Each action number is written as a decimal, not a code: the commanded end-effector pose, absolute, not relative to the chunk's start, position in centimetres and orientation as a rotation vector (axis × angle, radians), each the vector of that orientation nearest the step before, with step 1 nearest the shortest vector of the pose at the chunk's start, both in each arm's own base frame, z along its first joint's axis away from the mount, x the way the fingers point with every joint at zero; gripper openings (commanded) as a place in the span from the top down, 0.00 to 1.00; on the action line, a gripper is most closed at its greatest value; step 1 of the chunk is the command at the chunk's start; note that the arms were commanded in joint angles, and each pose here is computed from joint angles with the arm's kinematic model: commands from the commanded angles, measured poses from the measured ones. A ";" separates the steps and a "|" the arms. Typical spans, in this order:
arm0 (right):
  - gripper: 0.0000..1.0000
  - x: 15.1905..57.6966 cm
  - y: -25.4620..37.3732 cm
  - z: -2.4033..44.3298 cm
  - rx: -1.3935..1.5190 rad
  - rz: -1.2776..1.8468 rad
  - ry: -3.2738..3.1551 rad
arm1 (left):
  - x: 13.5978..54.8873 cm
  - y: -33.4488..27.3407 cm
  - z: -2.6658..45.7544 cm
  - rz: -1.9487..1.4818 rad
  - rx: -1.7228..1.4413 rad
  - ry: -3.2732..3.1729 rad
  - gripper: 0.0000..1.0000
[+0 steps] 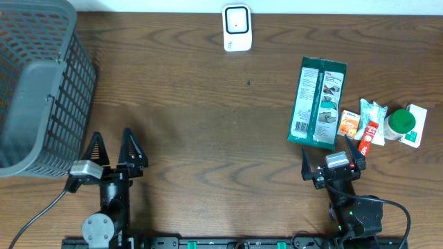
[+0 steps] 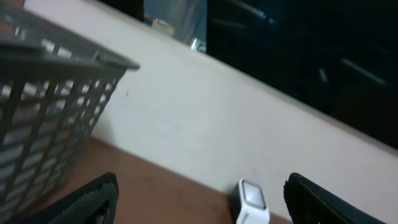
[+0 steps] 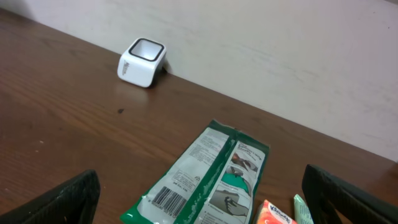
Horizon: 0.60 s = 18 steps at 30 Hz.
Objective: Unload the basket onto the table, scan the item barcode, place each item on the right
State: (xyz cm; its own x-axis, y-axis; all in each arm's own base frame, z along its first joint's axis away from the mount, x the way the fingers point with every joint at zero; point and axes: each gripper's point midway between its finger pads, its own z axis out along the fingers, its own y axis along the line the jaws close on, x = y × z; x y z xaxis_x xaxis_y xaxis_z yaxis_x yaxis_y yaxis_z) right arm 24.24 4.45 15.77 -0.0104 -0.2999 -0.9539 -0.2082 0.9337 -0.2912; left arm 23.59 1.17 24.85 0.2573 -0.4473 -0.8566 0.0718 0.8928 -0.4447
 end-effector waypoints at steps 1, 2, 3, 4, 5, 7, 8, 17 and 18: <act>0.01 24.3 3.9 15.7 -0.390 -0.100 1.598 | 24.2 1.3 22.1 -0.345 -0.366 1.340 0.14; 0.01 24.3 3.9 15.7 -0.390 -0.100 1.598 | 24.3 1.3 21.3 -0.341 -0.373 1.371 0.14; 0.01 24.3 3.9 15.7 -0.390 -0.100 1.597 | 24.5 1.3 20.3 -0.336 -0.384 1.413 0.14; 0.01 24.3 3.9 15.7 -0.390 -0.100 1.598 | 24.6 1.3 19.4 -0.331 -0.393 1.450 0.14; 0.01 24.3 3.9 15.7 -0.390 -0.100 1.598 | 24.6 1.3 18.6 -0.326 -0.401 1.481 0.14; 0.01 24.3 3.9 15.7 -0.390 -0.100 1.598 | 24.6 1.6 16.8 -0.302 -0.431 1.545 0.14; 0.01 24.3 3.9 15.7 -0.390 -0.100 1.597 | 24.6 1.7 15.8 -0.286 -0.443 1.584 0.14; 0.01 24.3 3.9 15.7 -0.390 -0.100 1.598 | 24.3 1.8 13.6 -0.165 -0.346 1.694 0.14; 0.01 24.3 3.9 15.7 -0.390 -0.100 1.597 | 24.3 1.8 13.6 -0.165 -0.346 1.694 0.14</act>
